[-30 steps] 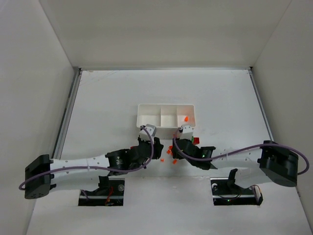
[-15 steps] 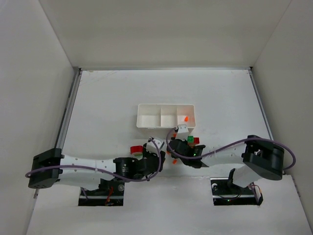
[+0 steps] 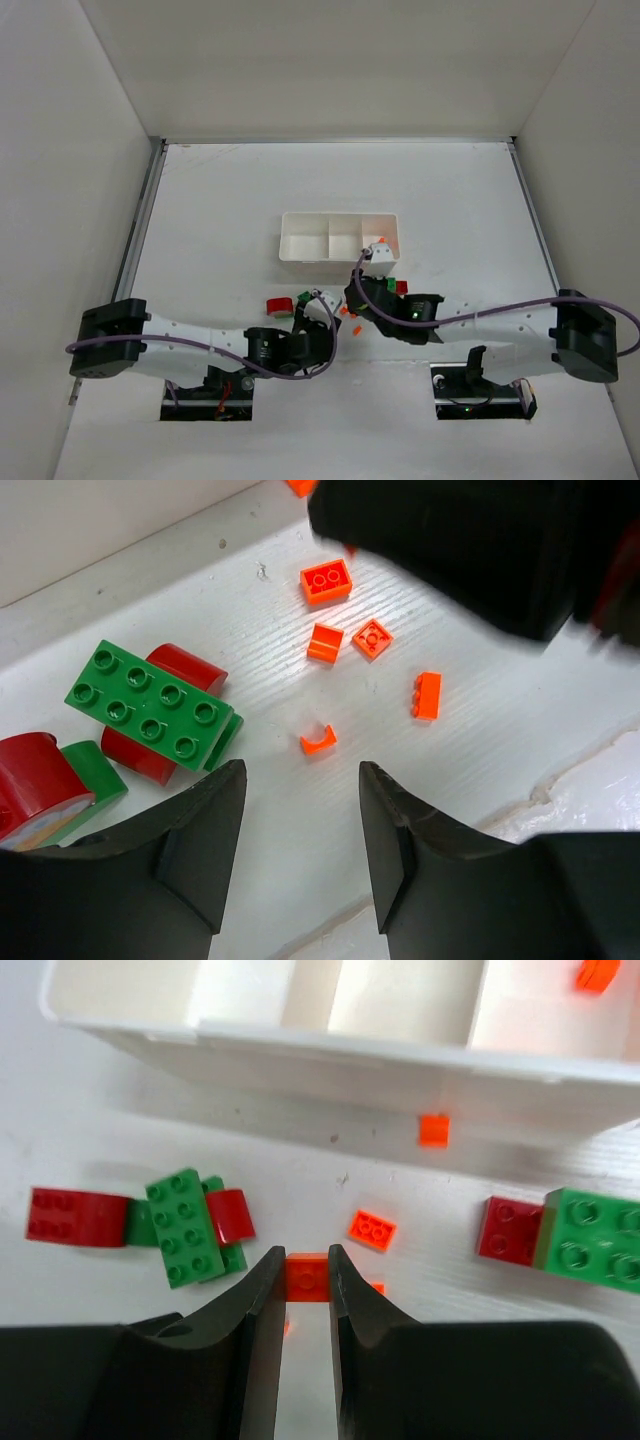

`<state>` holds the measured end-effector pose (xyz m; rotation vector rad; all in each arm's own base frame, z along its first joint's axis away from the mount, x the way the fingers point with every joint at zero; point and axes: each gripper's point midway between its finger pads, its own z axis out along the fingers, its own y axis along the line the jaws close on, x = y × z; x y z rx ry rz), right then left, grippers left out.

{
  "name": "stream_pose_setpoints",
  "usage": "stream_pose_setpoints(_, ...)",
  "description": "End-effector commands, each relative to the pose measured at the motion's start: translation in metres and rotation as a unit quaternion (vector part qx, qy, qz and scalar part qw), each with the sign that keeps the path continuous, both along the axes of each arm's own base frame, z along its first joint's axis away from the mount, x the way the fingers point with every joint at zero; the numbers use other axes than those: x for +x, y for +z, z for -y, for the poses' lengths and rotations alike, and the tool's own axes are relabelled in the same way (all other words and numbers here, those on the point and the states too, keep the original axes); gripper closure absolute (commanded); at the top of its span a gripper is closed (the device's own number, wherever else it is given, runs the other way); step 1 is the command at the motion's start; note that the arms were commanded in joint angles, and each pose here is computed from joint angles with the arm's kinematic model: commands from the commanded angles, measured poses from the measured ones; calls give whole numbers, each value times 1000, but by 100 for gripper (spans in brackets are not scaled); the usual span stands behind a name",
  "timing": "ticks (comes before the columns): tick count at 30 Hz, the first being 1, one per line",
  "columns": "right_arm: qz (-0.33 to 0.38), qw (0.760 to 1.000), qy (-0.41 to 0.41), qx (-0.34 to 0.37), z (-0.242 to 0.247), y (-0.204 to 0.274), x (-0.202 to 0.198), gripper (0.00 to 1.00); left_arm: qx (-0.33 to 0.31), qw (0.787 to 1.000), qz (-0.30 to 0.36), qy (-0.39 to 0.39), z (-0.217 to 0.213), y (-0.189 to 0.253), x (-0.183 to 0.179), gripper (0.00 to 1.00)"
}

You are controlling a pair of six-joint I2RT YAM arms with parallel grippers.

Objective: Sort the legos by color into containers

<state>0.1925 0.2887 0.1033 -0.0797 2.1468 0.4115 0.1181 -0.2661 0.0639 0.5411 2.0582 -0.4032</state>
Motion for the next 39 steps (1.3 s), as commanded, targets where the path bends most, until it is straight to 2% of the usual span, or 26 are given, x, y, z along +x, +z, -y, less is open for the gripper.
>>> stream_pose_setpoints(1,37,999,-34,12,17,38,24,77,-22,999,15,23,6,11,4,54)
stream_pose_setpoints(6,78,992,-97,28,58,72,73,76,-25,999,17,21,11,14,2,53)
stream_pose_setpoints(11,73,988,-134,13,96,64,121,76,-29,999,12,25,16,12,-1,53)
stream_pose_setpoints(20,83,989,-121,2,84,66,146,76,-22,999,14,40,18,6,2,57)
stream_pose_setpoints(22,81,989,-126,-6,85,66,150,71,-21,999,16,44,17,5,3,57)
stream_pose_setpoints(23,81,988,-129,-11,86,65,150,65,-21,999,16,46,17,5,3,57)
stream_pose_setpoints(26,88,986,-142,-22,94,66,149,49,-17,998,18,56,15,1,5,58)
stream_pose_setpoints(28,96,985,-139,-22,92,70,142,47,-12,998,22,63,13,-1,7,58)
stream_pose_setpoints(34,105,989,-102,7,81,79,96,56,-5,998,19,64,14,-7,7,62)
stream_pose_setpoints(39,71,995,-68,20,73,50,46,60,1,998,12,68,21,-16,7,62)
